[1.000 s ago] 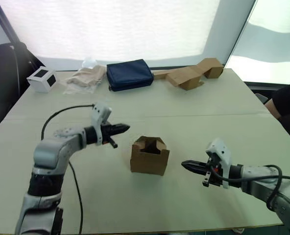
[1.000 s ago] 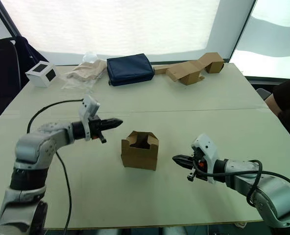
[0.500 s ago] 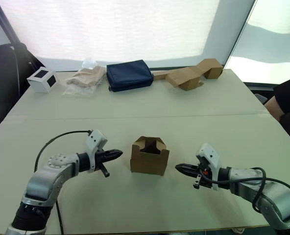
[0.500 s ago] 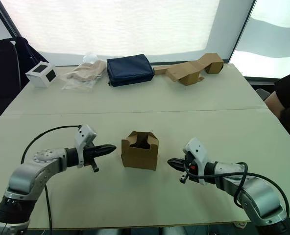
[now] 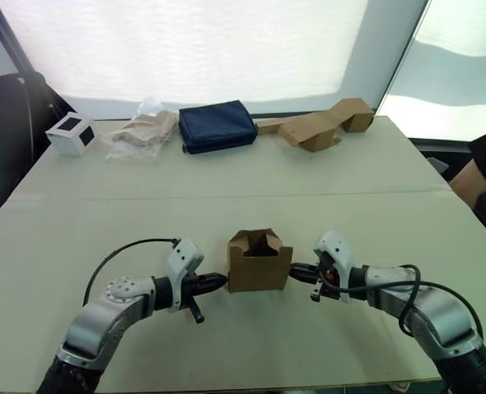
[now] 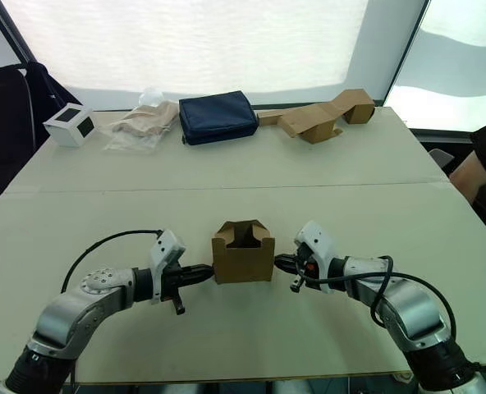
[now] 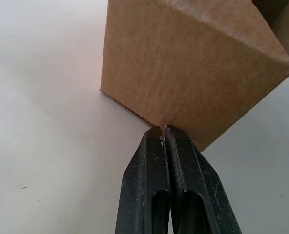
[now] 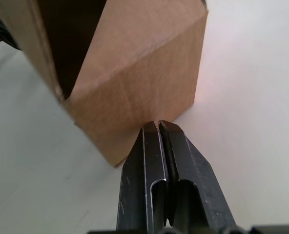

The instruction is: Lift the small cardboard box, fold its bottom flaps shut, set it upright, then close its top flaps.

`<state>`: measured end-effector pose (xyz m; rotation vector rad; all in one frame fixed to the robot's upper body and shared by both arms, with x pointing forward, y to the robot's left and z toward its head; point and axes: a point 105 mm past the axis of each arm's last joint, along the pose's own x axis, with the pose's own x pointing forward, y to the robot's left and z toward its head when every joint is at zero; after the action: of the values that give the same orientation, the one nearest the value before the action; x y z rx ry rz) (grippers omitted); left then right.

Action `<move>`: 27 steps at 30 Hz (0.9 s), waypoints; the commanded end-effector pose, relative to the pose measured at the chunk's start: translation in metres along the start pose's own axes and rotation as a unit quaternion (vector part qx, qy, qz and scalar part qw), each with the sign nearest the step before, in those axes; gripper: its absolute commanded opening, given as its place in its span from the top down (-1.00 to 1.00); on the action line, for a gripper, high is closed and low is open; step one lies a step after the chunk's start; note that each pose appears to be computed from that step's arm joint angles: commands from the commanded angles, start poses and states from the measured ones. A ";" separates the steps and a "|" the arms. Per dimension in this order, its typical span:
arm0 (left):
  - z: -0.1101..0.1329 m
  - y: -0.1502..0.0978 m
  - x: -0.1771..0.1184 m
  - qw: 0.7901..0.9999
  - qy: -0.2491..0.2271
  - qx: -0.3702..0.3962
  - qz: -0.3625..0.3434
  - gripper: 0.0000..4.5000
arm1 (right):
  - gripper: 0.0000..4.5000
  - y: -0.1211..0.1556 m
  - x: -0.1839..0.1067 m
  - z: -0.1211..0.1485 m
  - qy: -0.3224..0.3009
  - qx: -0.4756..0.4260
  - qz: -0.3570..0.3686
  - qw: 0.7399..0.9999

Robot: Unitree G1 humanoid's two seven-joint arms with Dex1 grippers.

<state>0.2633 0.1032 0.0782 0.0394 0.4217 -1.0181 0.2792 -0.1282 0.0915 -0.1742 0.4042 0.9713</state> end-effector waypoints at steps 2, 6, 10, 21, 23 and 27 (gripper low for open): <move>0.009 -0.001 -0.003 1.000 -0.015 0.013 -0.005 0.96 | 1.00 0.001 -0.001 0.009 -0.015 -0.016 0.011 1.000; 0.021 0.013 -0.011 0.998 -0.046 0.024 0.035 0.96 | 1.00 0.005 -0.007 0.010 -0.012 -0.019 0.017 1.000; 0.033 0.028 -0.022 0.997 -0.055 0.028 0.048 0.96 | 1.00 -0.003 -0.020 0.017 -0.009 -0.035 -0.002 0.999; 0.097 0.015 -0.031 0.991 -0.071 0.059 -0.097 0.96 | 1.00 -0.013 -0.043 0.070 -0.065 -0.068 0.036 0.995; 0.100 0.012 -0.030 0.990 -0.068 0.066 -0.108 0.96 | 1.00 -0.012 -0.041 0.072 -0.064 -0.071 0.043 0.994; 0.104 0.002 -0.026 0.986 -0.066 0.077 -0.130 0.96 | 1.00 -0.005 -0.037 0.077 -0.064 -0.078 0.070 0.992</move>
<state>0.2934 0.1091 0.1707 0.0250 0.2731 -1.2565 0.2866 -0.1396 0.1652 -0.2142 0.2664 1.1096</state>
